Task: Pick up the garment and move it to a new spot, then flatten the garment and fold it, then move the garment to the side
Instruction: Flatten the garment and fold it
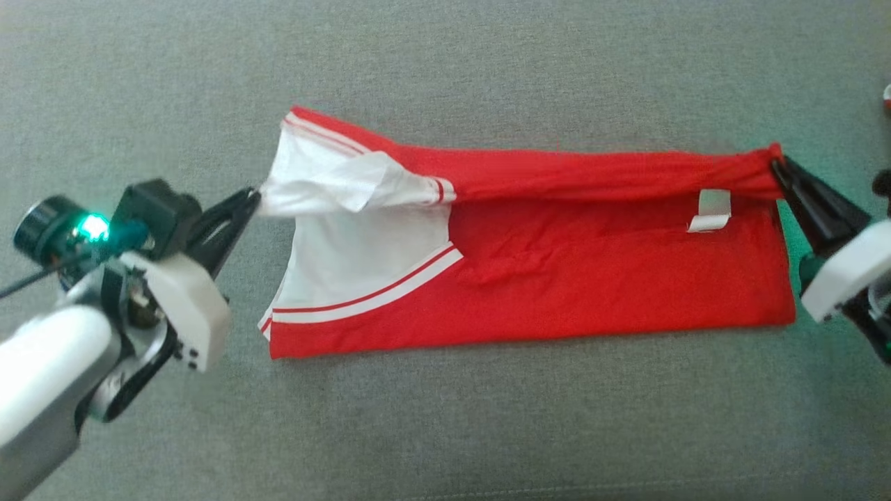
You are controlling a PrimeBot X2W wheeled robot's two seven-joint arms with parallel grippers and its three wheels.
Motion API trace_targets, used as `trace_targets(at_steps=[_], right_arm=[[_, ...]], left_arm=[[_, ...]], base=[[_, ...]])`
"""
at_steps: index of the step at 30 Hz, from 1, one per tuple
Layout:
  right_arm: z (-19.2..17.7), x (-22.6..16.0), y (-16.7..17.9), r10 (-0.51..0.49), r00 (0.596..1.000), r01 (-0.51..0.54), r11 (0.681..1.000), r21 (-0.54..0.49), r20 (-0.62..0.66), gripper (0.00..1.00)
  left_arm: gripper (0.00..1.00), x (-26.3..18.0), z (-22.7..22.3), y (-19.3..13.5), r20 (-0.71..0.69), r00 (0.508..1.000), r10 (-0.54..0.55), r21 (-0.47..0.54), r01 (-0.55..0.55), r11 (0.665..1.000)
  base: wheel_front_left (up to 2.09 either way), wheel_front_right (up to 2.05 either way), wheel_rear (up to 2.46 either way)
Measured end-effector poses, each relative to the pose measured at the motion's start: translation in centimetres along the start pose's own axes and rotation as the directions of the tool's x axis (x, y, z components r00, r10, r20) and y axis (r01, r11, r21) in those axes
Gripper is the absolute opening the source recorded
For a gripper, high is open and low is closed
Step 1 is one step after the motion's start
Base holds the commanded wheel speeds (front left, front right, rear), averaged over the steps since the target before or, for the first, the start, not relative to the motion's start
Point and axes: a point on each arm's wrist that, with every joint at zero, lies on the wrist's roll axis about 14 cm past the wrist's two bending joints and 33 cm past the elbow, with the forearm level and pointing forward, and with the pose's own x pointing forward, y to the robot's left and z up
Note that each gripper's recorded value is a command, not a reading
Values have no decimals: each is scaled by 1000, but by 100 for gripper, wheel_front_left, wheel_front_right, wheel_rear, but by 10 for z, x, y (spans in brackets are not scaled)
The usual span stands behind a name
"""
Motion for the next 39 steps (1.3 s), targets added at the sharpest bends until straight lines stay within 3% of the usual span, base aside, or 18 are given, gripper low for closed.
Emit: trace_targets(at_steps=[13,15,16,17,18,19,24,27,33,39], right_arm=[[-27,-22,8,-34,999,35,996,86,-19,0],[-31,-23,14,-28,999,31,994,107,-30,56],[-33,-24,16,-29,999,33,993,116,-31,100],[-33,-25,15,-38,999,42,991,125,-28,100],[-33,-26,13,-50,998,52,990,132,-23,100],[-34,-29,11,-64,998,66,988,139,-18,100],[-39,-48,2,-141,990,138,974,178,5,100],[-43,-57,10,-179,983,165,954,249,34,100],[-33,-67,20,-251,962,198,916,348,112,100],[-12,-63,19,-296,939,214,900,379,174,100]], left_arm=[[0,-21,-24,-28,-38,999,-14,-79,11,997],[0,-21,-26,-27,-39,999,-3,-84,-1,996],[0,-21,-25,-26,-31,999,6,-87,-9,996],[52,-21,-24,-26,-23,1000,13,-90,-15,996],[52,-21,-23,-25,-13,1000,24,-95,-25,995],[100,-21,-21,-25,4,999,38,-104,-37,994],[100,-22,-22,-34,78,990,114,-169,-99,981],[100,-25,-12,-32,174,962,212,-229,-170,958],[100,-43,-21,-32,236,881,411,-368,-310,877],[100,-59,-33,-51,217,850,480,-444,-352,824]], base=[[0,0,0],[0,0,0],[0,0,0],[0,0,0],[0,0,0],[0,0,0],[0,0,0],[0,0,0],[0,0,0],[0,0,0]])
